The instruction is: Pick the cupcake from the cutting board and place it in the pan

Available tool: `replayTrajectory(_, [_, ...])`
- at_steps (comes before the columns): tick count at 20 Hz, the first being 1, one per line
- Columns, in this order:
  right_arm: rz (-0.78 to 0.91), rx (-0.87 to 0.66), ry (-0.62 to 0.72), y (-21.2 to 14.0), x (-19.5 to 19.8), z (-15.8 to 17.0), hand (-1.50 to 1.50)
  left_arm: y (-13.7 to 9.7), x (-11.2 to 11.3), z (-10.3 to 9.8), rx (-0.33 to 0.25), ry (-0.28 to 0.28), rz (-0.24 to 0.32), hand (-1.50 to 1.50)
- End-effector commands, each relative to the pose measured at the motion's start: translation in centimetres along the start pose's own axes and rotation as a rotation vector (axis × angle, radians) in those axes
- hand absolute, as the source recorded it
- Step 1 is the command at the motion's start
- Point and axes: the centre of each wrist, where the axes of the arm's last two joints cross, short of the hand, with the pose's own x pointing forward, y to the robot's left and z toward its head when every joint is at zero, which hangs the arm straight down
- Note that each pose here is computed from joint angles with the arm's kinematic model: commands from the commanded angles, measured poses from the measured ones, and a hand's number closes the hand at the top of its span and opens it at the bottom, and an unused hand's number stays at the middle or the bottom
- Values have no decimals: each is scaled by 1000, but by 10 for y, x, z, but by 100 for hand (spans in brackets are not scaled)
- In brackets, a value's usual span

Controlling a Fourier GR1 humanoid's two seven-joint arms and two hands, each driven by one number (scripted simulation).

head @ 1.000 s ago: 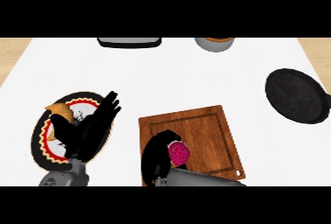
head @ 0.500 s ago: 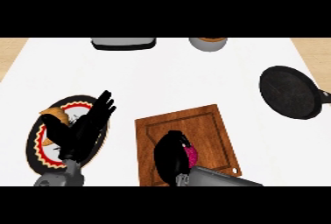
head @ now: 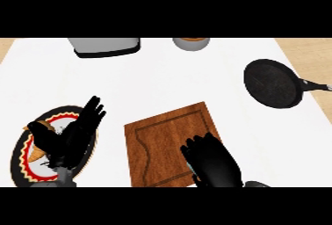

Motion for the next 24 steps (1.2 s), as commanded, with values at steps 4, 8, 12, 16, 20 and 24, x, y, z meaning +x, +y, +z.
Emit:
replayTrajectory(4, [-355,-282,24,-36,-37,61,150,2,-4,10,-6,-3,-2,0])
replayTrajectory(8, [-567,-326,66,-42,-52,87,150,-1,2,8,-21,-18,9,0])
replayTrajectory(12, [-646,-349,137,-37,-92,106,150,-7,8,6,-64,-22,-12,0])
replayTrajectory(16, [-590,-407,191,-21,-161,117,150,-12,-1,-11,-75,-24,-23,0])
replayTrajectory(20, [-508,-433,229,-2,-226,134,150,-29,7,-11,-120,-38,-39,0])
replayTrajectory(24, [-543,-527,247,12,-267,116,150,-29,11,-8,-149,-30,-43,0])
